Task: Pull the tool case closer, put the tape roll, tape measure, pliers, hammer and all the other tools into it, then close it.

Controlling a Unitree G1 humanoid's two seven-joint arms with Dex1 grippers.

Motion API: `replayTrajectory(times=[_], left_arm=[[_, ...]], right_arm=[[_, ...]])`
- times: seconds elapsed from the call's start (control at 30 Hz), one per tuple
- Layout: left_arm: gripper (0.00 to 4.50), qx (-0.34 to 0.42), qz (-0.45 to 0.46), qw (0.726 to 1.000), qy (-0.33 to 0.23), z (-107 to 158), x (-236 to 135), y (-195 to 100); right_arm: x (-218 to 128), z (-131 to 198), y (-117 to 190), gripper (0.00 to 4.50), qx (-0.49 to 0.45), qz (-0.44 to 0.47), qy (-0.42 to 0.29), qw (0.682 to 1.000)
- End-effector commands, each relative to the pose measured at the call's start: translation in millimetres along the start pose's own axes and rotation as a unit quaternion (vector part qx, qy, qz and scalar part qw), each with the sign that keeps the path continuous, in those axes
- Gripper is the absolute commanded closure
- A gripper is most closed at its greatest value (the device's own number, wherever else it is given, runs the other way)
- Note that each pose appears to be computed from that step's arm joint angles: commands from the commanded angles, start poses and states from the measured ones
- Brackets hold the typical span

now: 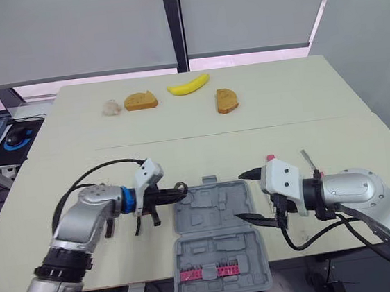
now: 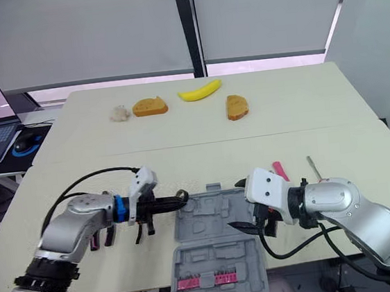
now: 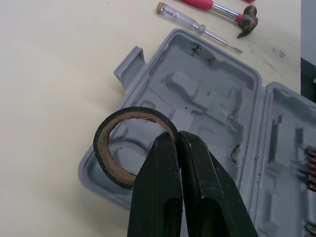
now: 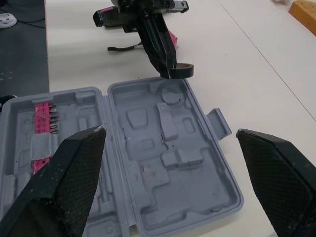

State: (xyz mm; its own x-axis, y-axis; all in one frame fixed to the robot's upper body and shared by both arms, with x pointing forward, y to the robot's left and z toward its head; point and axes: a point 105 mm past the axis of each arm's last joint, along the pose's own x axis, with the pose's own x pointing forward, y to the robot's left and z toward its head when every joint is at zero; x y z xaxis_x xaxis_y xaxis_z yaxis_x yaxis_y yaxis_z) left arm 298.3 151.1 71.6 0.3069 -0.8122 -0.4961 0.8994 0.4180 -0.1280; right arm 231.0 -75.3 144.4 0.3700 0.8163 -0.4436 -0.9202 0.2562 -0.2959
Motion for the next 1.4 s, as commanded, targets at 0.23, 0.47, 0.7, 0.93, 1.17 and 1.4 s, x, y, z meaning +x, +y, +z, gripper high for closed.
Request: replayTrajectory(times=[0.23,0.47,0.7,0.93,1.17,1.4], left_arm=[[4.49,0.002,0.03,0.999,0.012,-6,9,10],[4.49,-0.006,0.019,1.0,0.02,-13,13,5],[4.49,-0.009,0.015,1.0,0.026,-17,18,4],[4.49,-0.015,0.021,0.999,0.033,-23,23,9],[4.49,-0.015,0.026,0.999,0.031,-21,22,11],[3.51,0.001,0.042,0.999,0.002,-6,13,16]], right_arm=[[-3,5,1,0.0,-0.014,-0.01,-0.001,1.0],[-3,4,1,0.0,-0.013,-0.012,0.002,1.0],[-3,3,1,0.0,-0.013,-0.012,0.004,1.0],[-4,3,1,0.0,-0.012,-0.014,0.007,1.0],[-5,3,1,0.0,-0.011,-0.015,0.007,1.0],[-6,2,1,0.0,-0.009,-0.016,0.008,1.0]])
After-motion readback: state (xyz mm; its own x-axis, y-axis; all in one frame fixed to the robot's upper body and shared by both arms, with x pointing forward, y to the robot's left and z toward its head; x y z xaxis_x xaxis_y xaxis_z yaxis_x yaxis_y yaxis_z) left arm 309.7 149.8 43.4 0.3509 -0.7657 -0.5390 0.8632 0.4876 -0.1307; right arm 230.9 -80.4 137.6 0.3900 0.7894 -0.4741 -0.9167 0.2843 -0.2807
